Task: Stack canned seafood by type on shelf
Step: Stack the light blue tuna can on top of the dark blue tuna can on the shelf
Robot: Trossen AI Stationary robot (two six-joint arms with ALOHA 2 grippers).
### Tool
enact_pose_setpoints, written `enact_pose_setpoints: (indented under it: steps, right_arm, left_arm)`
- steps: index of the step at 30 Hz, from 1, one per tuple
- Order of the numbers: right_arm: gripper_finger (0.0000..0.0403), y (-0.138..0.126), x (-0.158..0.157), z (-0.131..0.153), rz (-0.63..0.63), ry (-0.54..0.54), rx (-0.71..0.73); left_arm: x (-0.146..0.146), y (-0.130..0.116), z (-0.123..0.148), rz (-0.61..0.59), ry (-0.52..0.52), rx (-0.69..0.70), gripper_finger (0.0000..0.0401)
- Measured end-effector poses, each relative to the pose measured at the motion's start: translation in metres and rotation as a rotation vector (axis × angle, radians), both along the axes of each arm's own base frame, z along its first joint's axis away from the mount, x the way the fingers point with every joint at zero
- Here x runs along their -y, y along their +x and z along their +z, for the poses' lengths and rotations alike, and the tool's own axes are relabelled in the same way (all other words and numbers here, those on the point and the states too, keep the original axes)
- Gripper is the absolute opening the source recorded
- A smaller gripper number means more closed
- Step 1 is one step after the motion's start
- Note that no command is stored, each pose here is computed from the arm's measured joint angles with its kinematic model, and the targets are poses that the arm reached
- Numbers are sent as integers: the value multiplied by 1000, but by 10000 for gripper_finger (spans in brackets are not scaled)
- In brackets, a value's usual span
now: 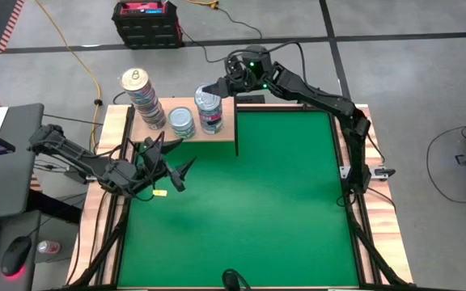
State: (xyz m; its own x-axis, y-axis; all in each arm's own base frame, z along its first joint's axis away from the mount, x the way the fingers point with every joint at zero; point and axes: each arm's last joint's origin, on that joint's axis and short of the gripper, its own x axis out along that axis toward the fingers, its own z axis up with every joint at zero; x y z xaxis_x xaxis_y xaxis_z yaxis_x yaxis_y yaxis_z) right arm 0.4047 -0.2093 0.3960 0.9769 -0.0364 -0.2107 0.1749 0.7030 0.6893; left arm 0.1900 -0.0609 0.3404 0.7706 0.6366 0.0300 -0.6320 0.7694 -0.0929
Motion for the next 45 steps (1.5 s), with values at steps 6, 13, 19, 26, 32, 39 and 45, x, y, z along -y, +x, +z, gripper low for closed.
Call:
enact_pose_setpoints:
  steps: [6, 13, 19, 26, 32, 39, 45]
  right_arm:
    - [173, -1, 1, 0, -8, -4, -5]
    - [203, -4, 6, -2, -26, 10, -25]
    - [238, -3, 6, -4, -48, -2, -31]
    - [255, 0, 2, -3, -42, -31, -32]
    - [256, 3, -4, -3, -38, -136, -33]
    - [256, 5, -5, 3, -27, -242, 9]
    - [256, 3, 0, 5, -41, -267, 31]
  left_arm:
    - [0, 0, 0, -14, -11, 9, 317]
    - [1, 0, 0, -28, -13, 13, 318]
    - [1, 0, 0, -28, -28, 25, 319]
    - [-1, 2, 0, -44, -31, 29, 319]
    - [-3, 5, 1, -132, -50, 53, 319]
    - [0, 7, 4, -277, -14, 63, 318]
    - [2, 6, 13, -357, 46, 123, 318]
